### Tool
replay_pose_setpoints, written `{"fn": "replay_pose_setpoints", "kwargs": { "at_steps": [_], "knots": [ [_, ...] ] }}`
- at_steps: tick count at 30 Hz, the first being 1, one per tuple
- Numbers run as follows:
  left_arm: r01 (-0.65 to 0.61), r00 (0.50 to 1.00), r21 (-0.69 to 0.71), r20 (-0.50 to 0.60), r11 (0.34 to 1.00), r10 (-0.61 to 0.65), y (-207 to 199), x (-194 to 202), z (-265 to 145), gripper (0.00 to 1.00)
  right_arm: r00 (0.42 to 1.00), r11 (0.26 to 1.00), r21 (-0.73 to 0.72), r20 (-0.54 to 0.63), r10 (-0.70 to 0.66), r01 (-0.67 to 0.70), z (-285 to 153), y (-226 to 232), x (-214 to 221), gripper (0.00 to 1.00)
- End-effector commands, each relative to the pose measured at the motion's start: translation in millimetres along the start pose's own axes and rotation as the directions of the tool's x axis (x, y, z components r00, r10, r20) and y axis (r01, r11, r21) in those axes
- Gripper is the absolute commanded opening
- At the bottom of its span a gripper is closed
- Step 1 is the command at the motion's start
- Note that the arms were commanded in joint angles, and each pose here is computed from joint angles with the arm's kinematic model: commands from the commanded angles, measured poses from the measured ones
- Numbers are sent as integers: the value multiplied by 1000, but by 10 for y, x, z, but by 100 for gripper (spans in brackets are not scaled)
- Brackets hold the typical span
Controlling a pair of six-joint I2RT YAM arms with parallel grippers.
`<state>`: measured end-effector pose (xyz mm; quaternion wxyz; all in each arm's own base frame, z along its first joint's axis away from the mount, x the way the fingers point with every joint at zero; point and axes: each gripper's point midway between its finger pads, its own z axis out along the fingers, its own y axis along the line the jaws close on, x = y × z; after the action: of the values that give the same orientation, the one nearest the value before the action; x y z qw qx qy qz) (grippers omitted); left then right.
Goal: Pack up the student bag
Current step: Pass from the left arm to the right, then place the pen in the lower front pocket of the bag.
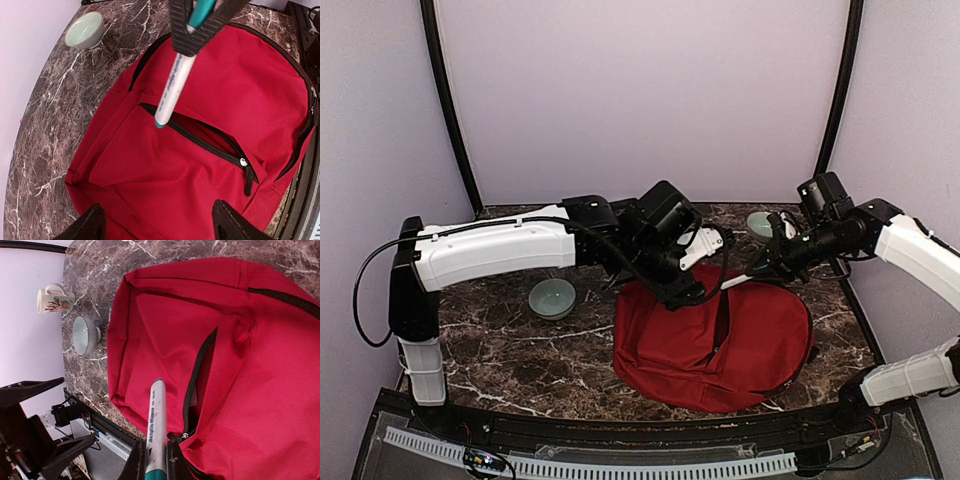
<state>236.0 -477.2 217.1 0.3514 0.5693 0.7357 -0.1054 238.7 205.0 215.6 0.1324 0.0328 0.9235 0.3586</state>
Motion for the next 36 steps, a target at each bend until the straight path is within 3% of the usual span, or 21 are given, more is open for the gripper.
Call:
{"fn": "replay_pose_setpoints", "kwargs": {
  "at_steps": [1, 9, 26, 36],
  "knots": [
    [134, 989, -54, 70, 990, -130, 144, -119, -366, 74, 1000, 999, 48, 10, 6, -7, 172, -192, -51, 0],
    [189, 982, -48, 20, 981, -188, 101, 135, -451, 70, 999, 995, 102, -50, -13, 18, 311, -365, 20, 0],
    [236, 970, -17, 56, 972, -235, 70, -19, -474, 69, 993, 984, 171, -117, -33, 53, 320, -691, 335, 0],
    [261, 962, 5, 84, 965, -261, 40, -129, -480, 68, 986, 991, -91, -131, -108, 96, 648, -425, 315, 0]
  ]
}}
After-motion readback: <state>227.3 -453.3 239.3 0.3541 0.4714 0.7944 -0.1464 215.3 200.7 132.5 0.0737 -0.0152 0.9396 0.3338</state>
